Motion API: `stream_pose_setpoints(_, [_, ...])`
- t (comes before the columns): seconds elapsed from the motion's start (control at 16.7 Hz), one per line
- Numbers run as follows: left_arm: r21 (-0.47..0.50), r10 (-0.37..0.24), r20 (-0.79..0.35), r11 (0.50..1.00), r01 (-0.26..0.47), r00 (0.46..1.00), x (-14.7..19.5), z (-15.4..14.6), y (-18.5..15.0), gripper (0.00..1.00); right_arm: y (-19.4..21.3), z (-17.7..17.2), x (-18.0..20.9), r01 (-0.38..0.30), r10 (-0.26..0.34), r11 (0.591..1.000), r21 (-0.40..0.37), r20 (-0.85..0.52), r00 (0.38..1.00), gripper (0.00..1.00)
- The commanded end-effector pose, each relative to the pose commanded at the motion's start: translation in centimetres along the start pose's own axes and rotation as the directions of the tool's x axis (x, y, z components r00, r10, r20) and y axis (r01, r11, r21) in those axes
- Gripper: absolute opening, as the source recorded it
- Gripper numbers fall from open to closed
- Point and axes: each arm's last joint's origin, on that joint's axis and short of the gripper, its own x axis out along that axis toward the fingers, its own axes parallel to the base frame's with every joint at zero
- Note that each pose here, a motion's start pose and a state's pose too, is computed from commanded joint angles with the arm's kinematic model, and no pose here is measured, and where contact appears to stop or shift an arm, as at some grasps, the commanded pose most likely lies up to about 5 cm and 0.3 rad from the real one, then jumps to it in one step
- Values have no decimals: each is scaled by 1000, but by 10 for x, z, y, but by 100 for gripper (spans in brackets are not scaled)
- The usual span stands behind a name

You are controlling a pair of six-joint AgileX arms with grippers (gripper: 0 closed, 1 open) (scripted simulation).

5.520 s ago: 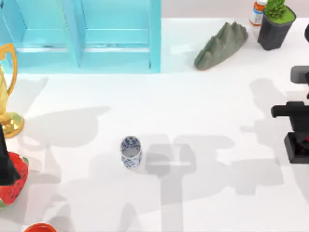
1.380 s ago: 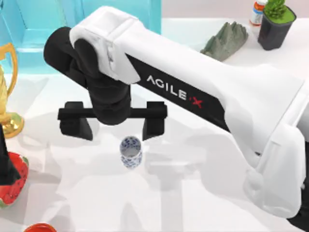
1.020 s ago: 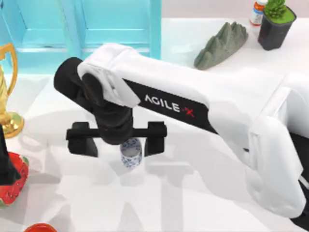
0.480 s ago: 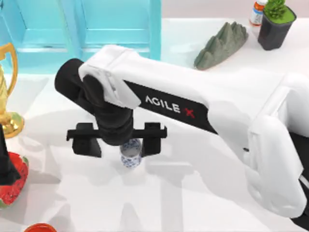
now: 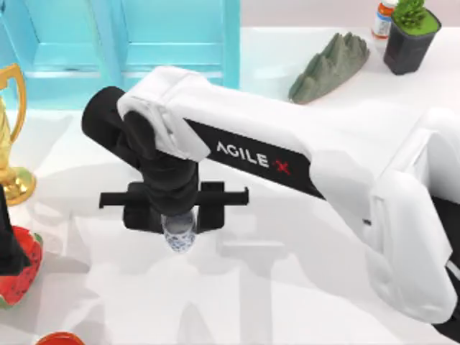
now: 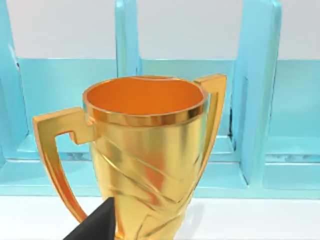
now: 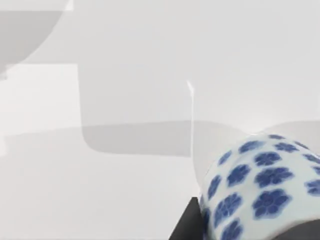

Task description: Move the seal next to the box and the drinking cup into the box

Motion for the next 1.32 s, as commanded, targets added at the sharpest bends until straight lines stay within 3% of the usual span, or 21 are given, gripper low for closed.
stream_pose_setpoints(0.12, [0,0,0,1000,0,1000,0,0,0,100,0,0,0,0,0,1000,0,0,1000,0])
stream_pose_setpoints(0.72, [0,0,0,1000,0,1000,0,0,0,100,-2,0,-4,-1,1,1000,-1,2,1000,0])
stream_pose_setpoints(1.32, [0,0,0,1000,0,1000,0,0,0,100,-94,10,-96,-4,4,1000,0,4,1000,0])
